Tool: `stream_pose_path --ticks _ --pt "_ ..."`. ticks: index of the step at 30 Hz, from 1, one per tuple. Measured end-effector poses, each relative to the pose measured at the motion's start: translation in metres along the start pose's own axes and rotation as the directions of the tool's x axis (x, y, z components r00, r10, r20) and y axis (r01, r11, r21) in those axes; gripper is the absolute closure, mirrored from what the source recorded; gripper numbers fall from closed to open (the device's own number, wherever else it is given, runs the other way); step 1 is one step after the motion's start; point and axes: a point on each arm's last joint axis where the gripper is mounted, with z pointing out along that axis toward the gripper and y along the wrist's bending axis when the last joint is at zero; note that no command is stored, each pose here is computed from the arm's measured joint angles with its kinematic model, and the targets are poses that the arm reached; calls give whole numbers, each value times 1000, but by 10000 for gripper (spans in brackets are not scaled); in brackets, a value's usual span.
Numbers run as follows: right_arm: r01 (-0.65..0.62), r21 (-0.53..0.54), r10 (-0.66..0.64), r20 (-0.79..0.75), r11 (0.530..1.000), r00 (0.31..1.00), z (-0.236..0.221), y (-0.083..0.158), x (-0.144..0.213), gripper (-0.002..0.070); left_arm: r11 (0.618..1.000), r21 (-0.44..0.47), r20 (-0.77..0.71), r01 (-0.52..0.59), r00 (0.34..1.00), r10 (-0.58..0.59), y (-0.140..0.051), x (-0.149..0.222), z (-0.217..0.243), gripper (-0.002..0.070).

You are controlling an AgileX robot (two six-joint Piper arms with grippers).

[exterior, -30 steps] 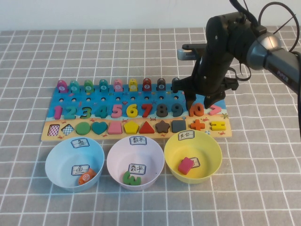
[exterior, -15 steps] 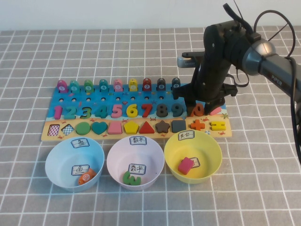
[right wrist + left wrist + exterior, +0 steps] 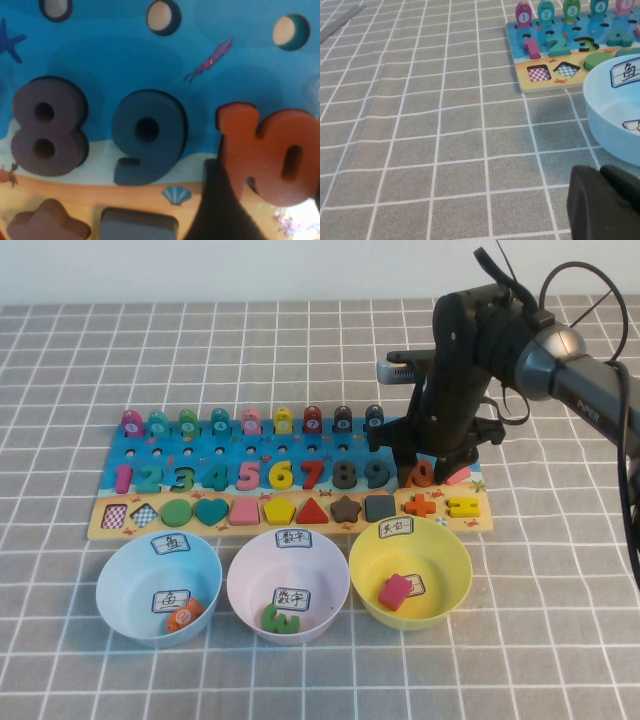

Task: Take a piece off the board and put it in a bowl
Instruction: Pick up the "number 10"

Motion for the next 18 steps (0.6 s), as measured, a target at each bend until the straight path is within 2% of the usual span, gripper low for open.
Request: stream_pose_path --ticks 6,18 --pt "0 1 0 0 1000 1000 0 0 0 356 1000 0 0 0 1000 0 0 0 0 676" --pt "4 -7 -4 33 1000 999 -10 2 -6 363 1000 0 0 0 1000 0 0 0 0 675"
